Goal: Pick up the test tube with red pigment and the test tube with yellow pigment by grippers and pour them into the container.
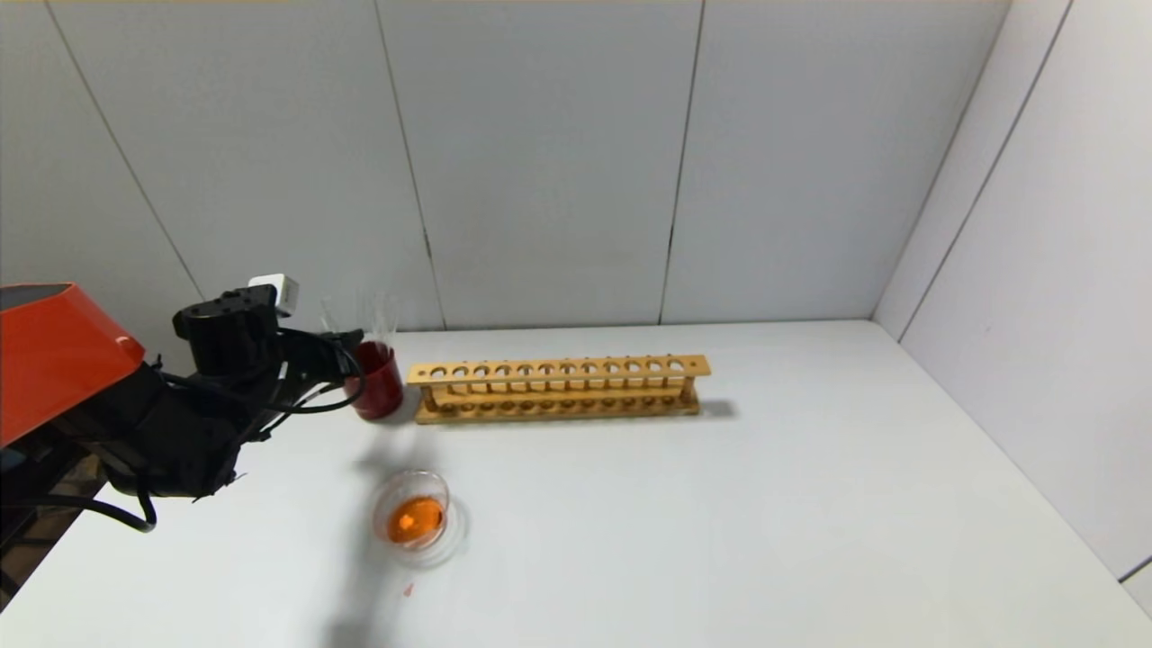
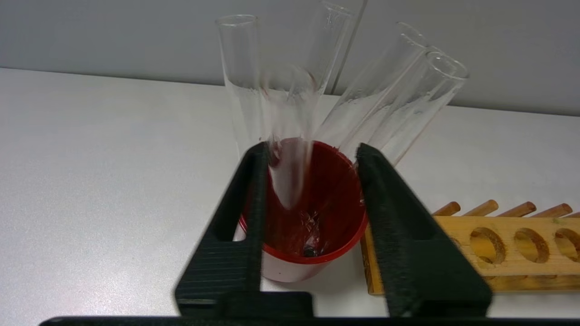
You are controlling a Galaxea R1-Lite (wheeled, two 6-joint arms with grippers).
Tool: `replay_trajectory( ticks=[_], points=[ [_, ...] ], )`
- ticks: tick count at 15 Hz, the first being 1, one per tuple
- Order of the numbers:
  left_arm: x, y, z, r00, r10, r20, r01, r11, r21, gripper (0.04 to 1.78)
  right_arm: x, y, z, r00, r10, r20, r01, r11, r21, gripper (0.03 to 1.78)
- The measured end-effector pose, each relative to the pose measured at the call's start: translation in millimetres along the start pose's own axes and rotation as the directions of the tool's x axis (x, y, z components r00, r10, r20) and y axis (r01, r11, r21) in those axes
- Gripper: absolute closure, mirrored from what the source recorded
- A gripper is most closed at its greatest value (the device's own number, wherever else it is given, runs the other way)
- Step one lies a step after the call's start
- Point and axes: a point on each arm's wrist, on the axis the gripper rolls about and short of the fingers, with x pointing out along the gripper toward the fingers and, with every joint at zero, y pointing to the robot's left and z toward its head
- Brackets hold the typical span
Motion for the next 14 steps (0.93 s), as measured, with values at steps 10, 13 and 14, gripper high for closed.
replay_trajectory(
  ticks=[10, 13, 14],
  points=[
    [-57.8, -34.0, 95.4, 0.986, -0.065, 0.151, 0.063, 0.998, 0.022, 0.07, 0.0, 0.0, 0.0, 1.0, 0.001, 0.0, -0.001, 1.0, 0.0, 0.06],
    [-134.1, -49.9, 144.7, 0.969, -0.089, 0.232, 0.076, 0.995, 0.064, 0.07, 0.0, 0.0, 0.0, 1.0, 0.0, 0.0, 0.0, 1.0, 0.0, 0.06],
    [-167.0, -52.7, 152.5, 0.964, -0.085, 0.252, 0.067, 0.995, 0.08, 0.07, 0.0, 0.0, 0.0, 1.0, 0.001, 0.0, -0.001, 1.0, 0.0, 0.06]
  ],
)
